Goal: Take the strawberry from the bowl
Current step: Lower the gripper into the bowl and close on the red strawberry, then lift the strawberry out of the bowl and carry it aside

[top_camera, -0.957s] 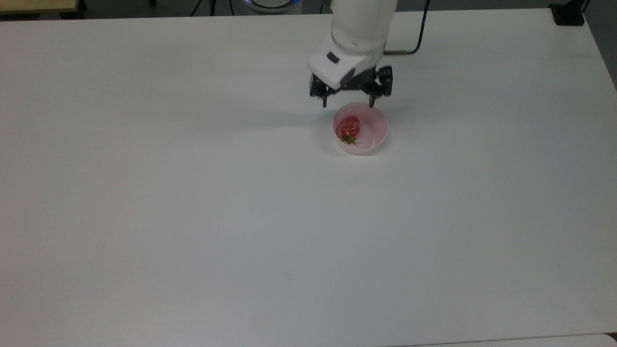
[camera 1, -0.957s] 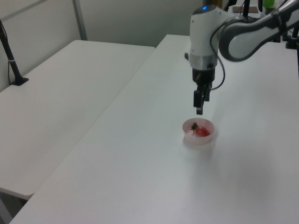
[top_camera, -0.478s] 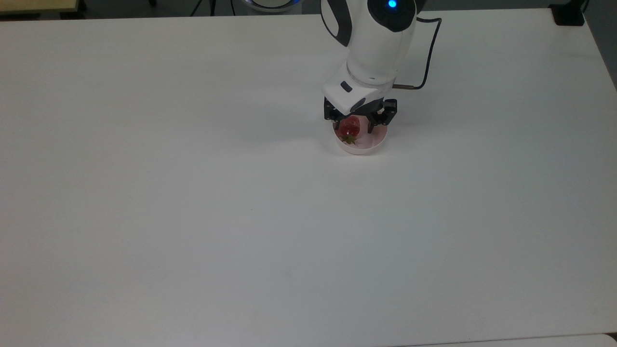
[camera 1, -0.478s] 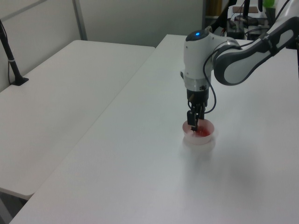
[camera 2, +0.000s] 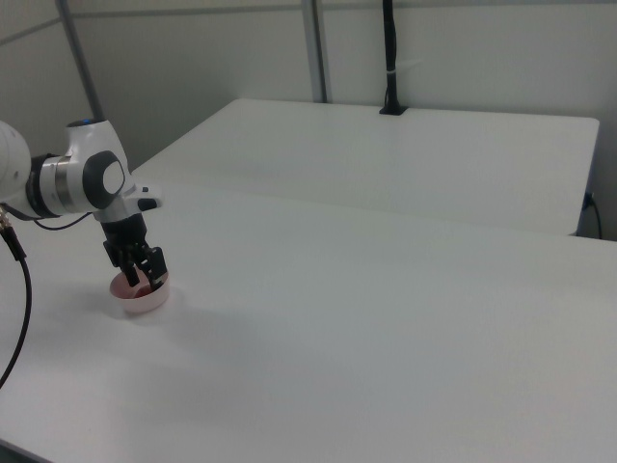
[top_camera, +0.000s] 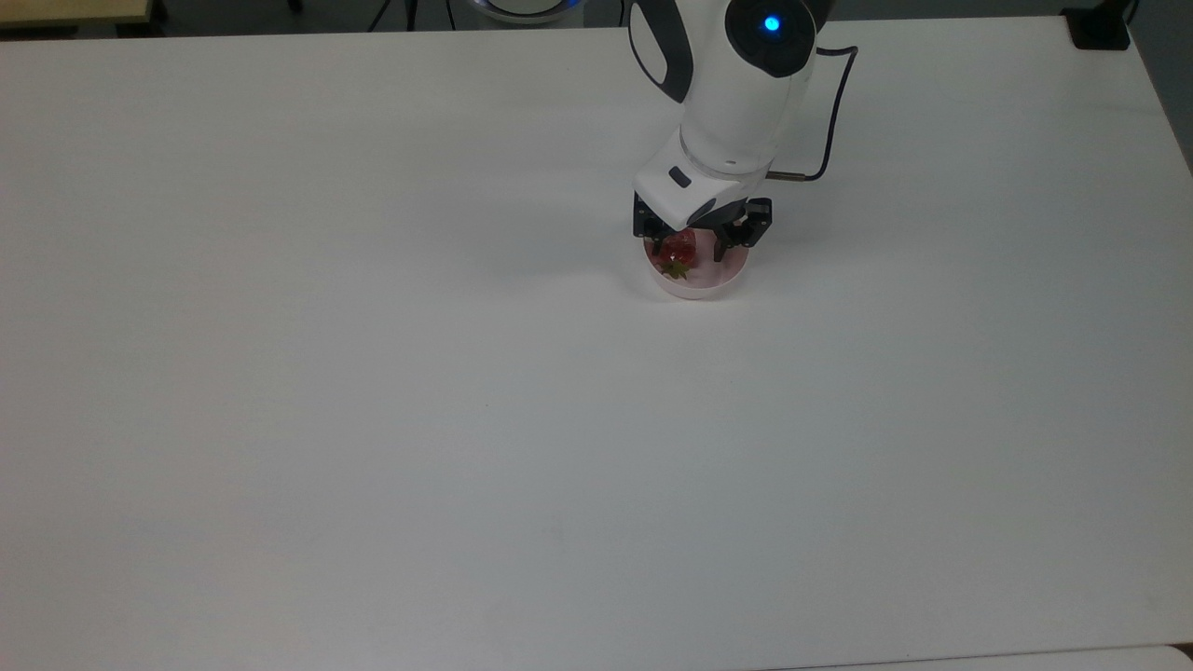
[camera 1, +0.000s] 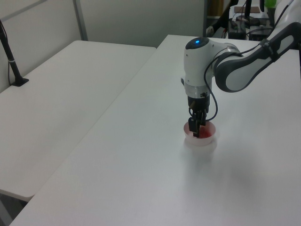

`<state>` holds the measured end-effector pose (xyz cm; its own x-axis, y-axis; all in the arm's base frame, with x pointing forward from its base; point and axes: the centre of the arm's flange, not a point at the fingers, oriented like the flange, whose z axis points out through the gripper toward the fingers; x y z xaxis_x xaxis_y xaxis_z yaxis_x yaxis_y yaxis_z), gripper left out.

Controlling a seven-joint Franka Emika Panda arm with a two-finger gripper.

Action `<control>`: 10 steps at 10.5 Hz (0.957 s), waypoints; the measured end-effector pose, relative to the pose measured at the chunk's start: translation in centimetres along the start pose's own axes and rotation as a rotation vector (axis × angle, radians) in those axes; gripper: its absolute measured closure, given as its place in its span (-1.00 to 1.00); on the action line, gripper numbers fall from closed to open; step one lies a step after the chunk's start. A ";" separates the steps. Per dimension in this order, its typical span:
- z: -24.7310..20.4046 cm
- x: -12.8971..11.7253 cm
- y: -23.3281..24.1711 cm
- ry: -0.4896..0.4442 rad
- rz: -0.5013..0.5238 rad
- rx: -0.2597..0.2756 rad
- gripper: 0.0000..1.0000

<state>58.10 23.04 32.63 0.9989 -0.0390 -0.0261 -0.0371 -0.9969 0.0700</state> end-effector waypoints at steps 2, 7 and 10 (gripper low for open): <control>0.8 0.0 0.0 0.000 -0.017 -0.024 -0.45; 1.0 0.1 -0.6 0.002 -0.027 -0.027 0.22; -1.3 0.7 -0.1 0.041 -0.010 -0.015 0.22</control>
<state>58.81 23.18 33.86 0.9996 -0.0259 0.0137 -0.0270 -0.9960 0.0854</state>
